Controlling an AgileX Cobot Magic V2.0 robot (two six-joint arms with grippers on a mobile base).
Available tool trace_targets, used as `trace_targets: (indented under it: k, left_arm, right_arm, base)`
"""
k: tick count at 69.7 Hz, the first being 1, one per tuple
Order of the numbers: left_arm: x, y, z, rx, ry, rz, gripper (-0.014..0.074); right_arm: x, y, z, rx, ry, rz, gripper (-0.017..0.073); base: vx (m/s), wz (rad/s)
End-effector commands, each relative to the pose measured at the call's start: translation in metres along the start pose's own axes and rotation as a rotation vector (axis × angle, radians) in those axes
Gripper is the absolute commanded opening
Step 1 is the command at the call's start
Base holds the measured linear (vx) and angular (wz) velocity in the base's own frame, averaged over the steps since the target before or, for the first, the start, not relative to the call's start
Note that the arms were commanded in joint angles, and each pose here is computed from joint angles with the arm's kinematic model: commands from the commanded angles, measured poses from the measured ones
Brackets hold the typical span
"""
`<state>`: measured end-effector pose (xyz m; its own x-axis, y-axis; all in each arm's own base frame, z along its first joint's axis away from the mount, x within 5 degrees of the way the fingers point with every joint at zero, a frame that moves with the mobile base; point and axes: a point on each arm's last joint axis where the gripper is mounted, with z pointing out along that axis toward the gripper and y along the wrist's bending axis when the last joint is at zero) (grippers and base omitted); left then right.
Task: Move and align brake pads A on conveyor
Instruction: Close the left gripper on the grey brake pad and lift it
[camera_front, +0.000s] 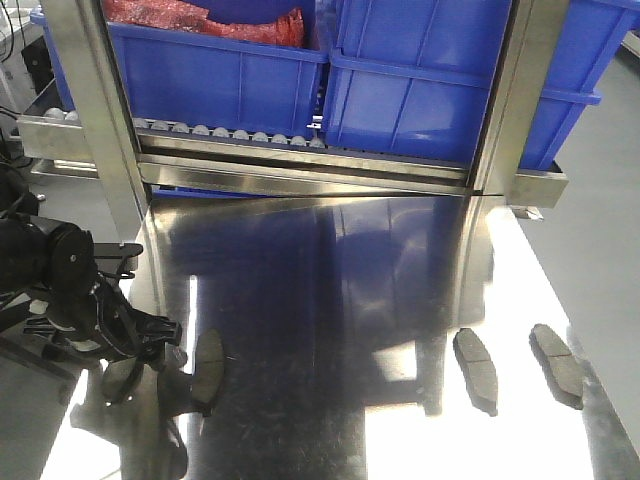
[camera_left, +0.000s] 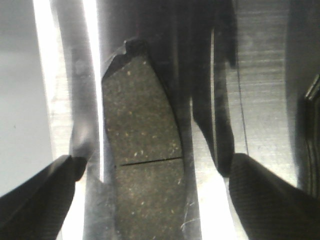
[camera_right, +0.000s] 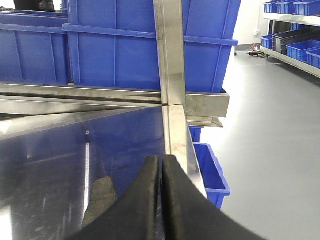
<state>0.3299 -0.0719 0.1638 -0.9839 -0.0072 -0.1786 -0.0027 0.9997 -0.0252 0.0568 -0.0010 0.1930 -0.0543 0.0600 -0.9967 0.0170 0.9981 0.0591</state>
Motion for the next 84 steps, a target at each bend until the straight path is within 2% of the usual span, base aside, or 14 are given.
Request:
trace_targets:
  k: [1,18,46,55,67,84]
  left_arm:
    - [-0.009,-0.004,-0.020,0.025,-0.084,-0.012,0.0578]
    - [-0.009,-0.003,-0.020,0.024,-0.085,-0.011,0.0454]
    - [-0.010,-0.004,-0.020,0.027,-0.098,-0.009,0.0097]
    - [-0.011,-0.004,-0.021,0.028,-0.105,-0.007,0.0054]
    - [-0.008,-0.003,-0.027,0.028,-0.136,0.002,0.0052]
    - [0.029,0.006,-0.048,0.058,-0.256,0.003,0.0056]
  right_arm:
    - [-0.006,0.000,-0.001,-0.003,-0.082,-0.006,-0.0001]
    - [-0.006,0.000,-0.001,-0.003,-0.082,-0.006,-0.0001]
    - [-0.006,0.000,-0.001,-0.003,-0.082,-0.006,-0.0001]
    - [-0.006,0.000,-0.001,-0.003,-0.082,-0.006,-0.0001]
    - [-0.006,0.000,-0.001,-0.003,-0.082,-0.006,-0.0001]
    - [-0.006,0.000,-0.001,-0.003,-0.082,-0.006,-0.0001]
  base:
    - [0.00,0.00]
    - [0.00,0.00]
    - [0.00,0.00]
    - [0.00,0.00]
    - [0.00,0.00]
    - [0.00,0.00]
